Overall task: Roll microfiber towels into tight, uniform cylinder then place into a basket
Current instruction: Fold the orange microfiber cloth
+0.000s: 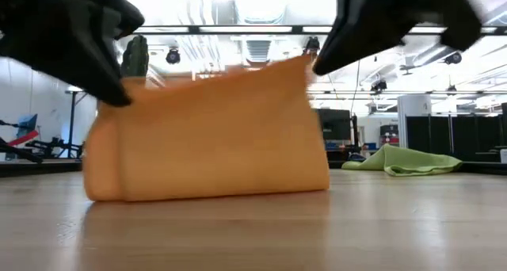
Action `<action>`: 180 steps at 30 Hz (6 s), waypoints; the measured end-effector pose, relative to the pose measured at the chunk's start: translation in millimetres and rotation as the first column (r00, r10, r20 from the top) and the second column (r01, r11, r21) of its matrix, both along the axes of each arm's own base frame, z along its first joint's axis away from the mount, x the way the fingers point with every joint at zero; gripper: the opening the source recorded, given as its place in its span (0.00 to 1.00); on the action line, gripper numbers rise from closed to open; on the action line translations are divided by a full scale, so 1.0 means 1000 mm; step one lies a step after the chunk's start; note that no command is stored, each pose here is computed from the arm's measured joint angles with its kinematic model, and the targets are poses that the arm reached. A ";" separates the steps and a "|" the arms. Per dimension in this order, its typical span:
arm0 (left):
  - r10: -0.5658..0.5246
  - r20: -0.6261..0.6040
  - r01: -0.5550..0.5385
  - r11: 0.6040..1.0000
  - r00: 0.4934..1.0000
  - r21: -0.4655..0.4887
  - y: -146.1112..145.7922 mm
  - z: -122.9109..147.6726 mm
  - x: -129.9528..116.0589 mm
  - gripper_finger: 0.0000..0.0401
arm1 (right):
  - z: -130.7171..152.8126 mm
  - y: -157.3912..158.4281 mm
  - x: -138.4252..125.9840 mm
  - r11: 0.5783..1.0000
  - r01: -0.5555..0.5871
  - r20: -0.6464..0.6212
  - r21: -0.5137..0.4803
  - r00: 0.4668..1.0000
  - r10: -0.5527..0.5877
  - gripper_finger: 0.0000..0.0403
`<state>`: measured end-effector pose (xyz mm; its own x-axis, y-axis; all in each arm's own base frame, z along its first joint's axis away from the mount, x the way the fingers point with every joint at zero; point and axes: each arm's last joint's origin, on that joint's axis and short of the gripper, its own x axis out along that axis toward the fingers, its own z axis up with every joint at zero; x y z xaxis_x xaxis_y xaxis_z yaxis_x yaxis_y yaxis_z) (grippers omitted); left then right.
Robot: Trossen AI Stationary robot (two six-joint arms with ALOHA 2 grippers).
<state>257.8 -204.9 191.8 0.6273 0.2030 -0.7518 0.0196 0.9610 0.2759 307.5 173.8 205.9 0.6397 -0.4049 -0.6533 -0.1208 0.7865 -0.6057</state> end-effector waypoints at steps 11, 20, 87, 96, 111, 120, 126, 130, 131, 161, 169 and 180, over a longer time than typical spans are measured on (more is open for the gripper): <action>0.011 -0.007 -0.011 1.000 1.000 0.000 0.003 -0.001 0.001 0.00 | -0.007 -0.022 0.008 0.998 0.053 -0.031 -0.023 0.998 -0.053 0.02; 0.003 0.019 -0.001 0.995 1.000 -0.099 -0.002 -0.003 0.006 0.00 | -0.027 -0.023 0.006 0.993 -0.102 -0.104 0.064 0.989 0.109 0.11; -0.041 -0.002 0.040 0.991 0.999 -0.124 -0.015 -0.019 0.006 0.00 | -0.066 -0.132 0.090 0.571 -0.326 0.112 0.753 0.919 0.377 0.42; -0.040 -0.002 0.039 0.991 0.999 -0.124 -0.015 -0.019 0.006 0.00 | -0.068 -0.125 0.083 0.601 -0.433 0.081 0.671 0.849 0.522 0.46; -0.025 -0.002 0.024 0.990 1.000 -0.136 -0.015 -0.019 0.006 0.00 | -0.068 -0.129 0.085 0.730 -0.410 0.044 0.546 0.885 0.464 0.44; -0.025 -0.003 0.025 0.991 1.000 -0.135 -0.015 -0.020 0.005 0.00 | -0.066 -0.126 0.087 0.752 -0.443 0.058 0.488 0.876 0.479 0.20; -0.036 -0.014 0.034 0.992 0.999 -0.121 -0.016 -0.020 0.003 0.00 | -0.054 -0.113 0.082 0.736 -0.480 0.070 0.478 0.856 0.513 0.03; -0.036 -0.030 0.034 0.997 0.999 -0.075 -0.018 -0.014 -0.002 0.00 | -0.027 -0.099 0.070 0.756 -0.482 0.080 0.443 0.861 0.502 0.02; -0.039 -0.024 0.037 0.997 0.999 -0.075 -0.019 -0.010 -0.003 0.00 | -0.018 -0.093 0.065 0.775 -0.473 0.071 0.420 0.868 0.492 0.02; -0.193 0.361 0.055 0.931 0.912 0.360 -0.001 0.181 -0.021 0.00 | 0.162 -0.017 -0.060 0.938 -0.337 0.418 -0.085 0.842 0.341 0.02; -0.041 0.244 -0.050 0.934 0.969 0.354 0.042 0.128 0.001 0.00 | 0.112 -0.060 -0.034 0.978 -0.207 0.270 0.035 0.944 0.190 0.02; 0.214 0.129 -0.250 0.853 0.968 0.458 0.121 0.080 0.017 0.00 | 0.073 -0.167 -0.008 1.000 -0.015 0.232 0.019 0.973 0.010 0.02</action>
